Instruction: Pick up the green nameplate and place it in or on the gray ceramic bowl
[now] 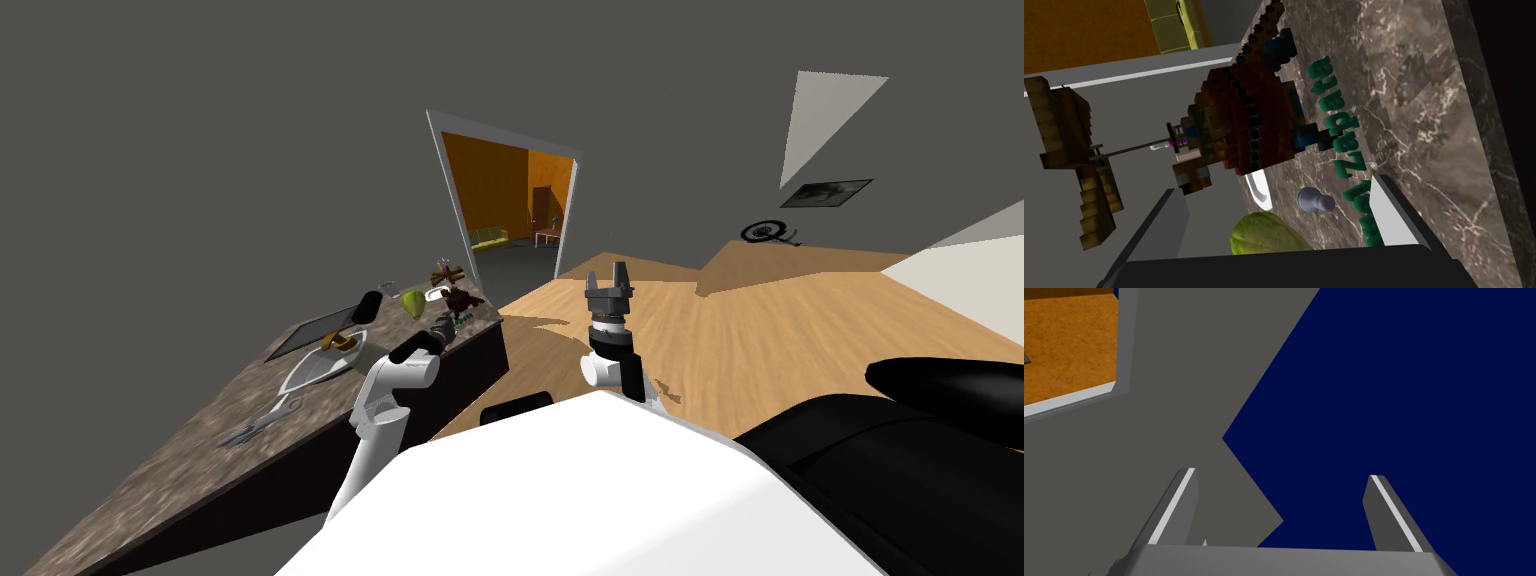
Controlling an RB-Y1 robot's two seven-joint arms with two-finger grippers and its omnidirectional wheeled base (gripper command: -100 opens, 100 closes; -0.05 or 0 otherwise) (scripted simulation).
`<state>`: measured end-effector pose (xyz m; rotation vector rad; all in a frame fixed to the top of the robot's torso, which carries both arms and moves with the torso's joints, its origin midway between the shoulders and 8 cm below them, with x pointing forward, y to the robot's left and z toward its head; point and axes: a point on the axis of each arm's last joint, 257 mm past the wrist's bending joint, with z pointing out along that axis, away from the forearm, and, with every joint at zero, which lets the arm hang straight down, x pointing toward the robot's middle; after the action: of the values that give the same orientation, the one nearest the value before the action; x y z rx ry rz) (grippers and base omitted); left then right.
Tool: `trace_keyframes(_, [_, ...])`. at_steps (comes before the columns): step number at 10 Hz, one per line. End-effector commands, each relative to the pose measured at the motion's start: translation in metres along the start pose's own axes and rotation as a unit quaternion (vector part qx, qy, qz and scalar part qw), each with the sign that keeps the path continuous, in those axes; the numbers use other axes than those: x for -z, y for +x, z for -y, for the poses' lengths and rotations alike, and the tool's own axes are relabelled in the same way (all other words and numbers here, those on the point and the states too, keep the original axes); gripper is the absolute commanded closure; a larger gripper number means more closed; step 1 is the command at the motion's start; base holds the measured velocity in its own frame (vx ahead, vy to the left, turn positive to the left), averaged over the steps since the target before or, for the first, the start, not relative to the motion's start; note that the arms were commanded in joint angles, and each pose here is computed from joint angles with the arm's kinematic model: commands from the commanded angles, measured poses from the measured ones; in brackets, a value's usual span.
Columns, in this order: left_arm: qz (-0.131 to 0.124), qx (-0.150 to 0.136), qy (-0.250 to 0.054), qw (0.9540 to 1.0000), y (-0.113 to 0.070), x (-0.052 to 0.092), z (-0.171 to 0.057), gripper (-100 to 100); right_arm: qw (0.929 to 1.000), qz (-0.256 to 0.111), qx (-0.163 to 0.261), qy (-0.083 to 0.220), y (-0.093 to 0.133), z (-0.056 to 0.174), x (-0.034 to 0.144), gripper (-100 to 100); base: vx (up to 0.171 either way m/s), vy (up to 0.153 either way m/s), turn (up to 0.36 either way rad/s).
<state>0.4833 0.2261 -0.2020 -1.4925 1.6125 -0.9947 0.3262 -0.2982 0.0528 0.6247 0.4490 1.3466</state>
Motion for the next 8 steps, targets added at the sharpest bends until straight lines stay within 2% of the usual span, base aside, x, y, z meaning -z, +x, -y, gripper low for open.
trace_keyframes(1, [0.006,-0.003,-0.019,0.9998,-0.005,-0.003,-0.004,-100,1.0000,0.000,0.000,0.000,0.000,0.000,0.000,0,0.017,0.024,-0.094])
trace_keyframes(8, [0.027,-0.008,-0.090,0.9955,-0.020,-0.002,-0.030,-100,1.0000,0.000,0.000,0.000,0.000,0.000,0.000,0,0.017,0.015,-0.040])
